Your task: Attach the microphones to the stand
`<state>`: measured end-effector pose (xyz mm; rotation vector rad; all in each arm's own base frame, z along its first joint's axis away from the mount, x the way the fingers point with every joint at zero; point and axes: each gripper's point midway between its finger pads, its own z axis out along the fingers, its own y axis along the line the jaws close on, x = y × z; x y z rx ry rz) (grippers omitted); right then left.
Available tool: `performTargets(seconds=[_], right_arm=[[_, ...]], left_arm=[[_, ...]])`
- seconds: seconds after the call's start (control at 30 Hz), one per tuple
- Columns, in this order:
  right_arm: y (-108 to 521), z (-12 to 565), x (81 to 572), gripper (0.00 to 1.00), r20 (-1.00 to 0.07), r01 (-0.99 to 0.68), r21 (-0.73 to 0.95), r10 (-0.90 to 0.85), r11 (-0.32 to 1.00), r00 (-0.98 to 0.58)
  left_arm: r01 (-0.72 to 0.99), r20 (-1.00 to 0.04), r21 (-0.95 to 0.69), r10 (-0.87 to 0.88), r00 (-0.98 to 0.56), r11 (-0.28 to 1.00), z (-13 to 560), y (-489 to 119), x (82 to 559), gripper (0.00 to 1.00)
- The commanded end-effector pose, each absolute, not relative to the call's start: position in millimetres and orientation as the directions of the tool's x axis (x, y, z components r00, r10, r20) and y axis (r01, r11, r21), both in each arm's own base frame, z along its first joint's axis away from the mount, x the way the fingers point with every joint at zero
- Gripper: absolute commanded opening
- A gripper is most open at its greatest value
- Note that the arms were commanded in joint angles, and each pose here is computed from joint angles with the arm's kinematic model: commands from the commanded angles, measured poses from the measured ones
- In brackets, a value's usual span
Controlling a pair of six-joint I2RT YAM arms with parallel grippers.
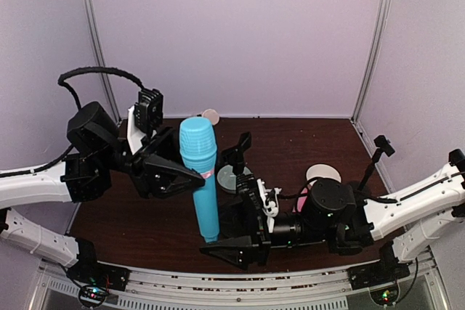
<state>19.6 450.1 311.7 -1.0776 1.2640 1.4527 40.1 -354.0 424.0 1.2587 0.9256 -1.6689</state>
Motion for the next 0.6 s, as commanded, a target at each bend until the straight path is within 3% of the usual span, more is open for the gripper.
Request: performTargets(seconds=[0.0, 0.27, 0.33, 0.47, 0.57], right_arm=[[447.2, 340.1, 15.8, 0.65, -0.952, -0.962, 0.232, 0.17, -0.144, -0.255], [444.1, 339.2, 23.7, 0.4, -0.945, -0.958, 0.251, 0.178, -0.136, -0.273], [444.5, 338.5, 24.1, 0.4, -0.946, -0.958, 0.251, 0.174, -0.139, -0.273], [452.0, 333.5, 21.4, 0.56, -0.95, -0.954, 0.254, 0.142, -0.156, -0.276], [459.9, 332.1, 15.4, 0.52, -0.953, -0.947, 0.255, 0.118, -0.195, -0.281]], left_arm=[[0.901, -0.953, 0.006, -0.274, -0.125, -0.433, 450.5, -342.4, 27.1, 0.26], [0.907, -0.96, -0.033, -0.239, -0.146, -0.42, 442.4, -351.8, 33.7, 0.29], [0.908, -0.961, -0.035, -0.237, -0.146, -0.418, 440.8, -353.7, 35.0, 0.3], [0.886, -0.955, -0.009, -0.258, -0.145, -0.464, 447.9, -352.8, 28.9, 0.27], [0.872, -0.952, -0.007, -0.263, -0.156, -0.49, 452.4, -354.5, 27.1, 0.26]])
